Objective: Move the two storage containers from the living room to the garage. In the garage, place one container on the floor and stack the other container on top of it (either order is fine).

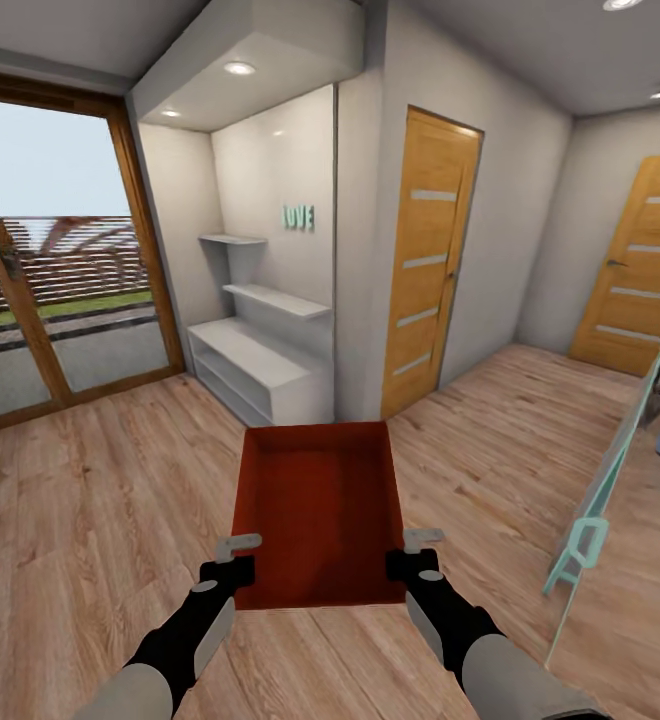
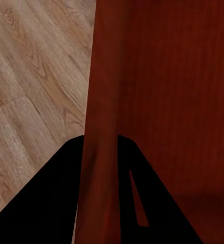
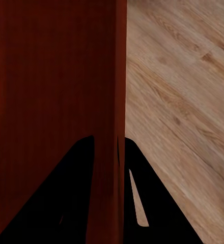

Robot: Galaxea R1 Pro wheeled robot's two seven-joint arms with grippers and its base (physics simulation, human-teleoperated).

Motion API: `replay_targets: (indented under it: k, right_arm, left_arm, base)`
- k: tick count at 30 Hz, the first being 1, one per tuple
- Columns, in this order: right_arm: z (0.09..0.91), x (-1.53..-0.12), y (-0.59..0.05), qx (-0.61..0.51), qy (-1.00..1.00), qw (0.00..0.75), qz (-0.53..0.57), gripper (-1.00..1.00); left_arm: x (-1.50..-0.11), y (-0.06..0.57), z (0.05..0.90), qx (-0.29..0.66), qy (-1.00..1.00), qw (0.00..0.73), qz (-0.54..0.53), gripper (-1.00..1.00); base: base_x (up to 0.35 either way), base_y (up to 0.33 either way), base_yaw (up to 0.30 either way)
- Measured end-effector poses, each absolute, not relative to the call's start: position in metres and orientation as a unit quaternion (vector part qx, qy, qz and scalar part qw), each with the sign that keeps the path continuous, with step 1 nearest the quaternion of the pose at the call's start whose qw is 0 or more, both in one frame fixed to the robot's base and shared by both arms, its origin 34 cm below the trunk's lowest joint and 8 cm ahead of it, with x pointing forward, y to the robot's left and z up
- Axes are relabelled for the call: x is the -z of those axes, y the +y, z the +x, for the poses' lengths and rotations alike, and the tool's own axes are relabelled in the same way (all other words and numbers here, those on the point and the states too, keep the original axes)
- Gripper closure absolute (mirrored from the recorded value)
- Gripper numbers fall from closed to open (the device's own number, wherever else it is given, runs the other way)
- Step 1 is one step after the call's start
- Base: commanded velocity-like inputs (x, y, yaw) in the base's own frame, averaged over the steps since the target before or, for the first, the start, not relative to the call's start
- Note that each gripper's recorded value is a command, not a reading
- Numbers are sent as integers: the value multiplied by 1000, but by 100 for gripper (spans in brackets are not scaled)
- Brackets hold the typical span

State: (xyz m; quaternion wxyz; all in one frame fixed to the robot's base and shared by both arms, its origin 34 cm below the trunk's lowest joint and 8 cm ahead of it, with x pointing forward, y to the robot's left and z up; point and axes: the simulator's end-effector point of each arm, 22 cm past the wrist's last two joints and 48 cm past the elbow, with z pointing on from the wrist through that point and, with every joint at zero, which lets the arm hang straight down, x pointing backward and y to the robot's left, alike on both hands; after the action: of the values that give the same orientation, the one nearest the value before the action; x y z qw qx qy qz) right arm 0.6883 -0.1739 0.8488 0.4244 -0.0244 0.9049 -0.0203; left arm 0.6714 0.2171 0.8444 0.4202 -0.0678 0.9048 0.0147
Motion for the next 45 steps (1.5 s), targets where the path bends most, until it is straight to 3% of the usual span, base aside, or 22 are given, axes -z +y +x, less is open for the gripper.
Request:
replay_targets:
  k: [7,45]
  right_arm:
    - [688,-849,-174,20,905,424,-25,100]
    - [688,-848,-173,18,906,422,-21,100]
  left_arm:
    - [-844,217,671,-14,905,420,-68,100]
    - [-846,218,673,-17,906,418,-64,100]
  base:
    - [322,0,-71]
    - [322,0,-222]
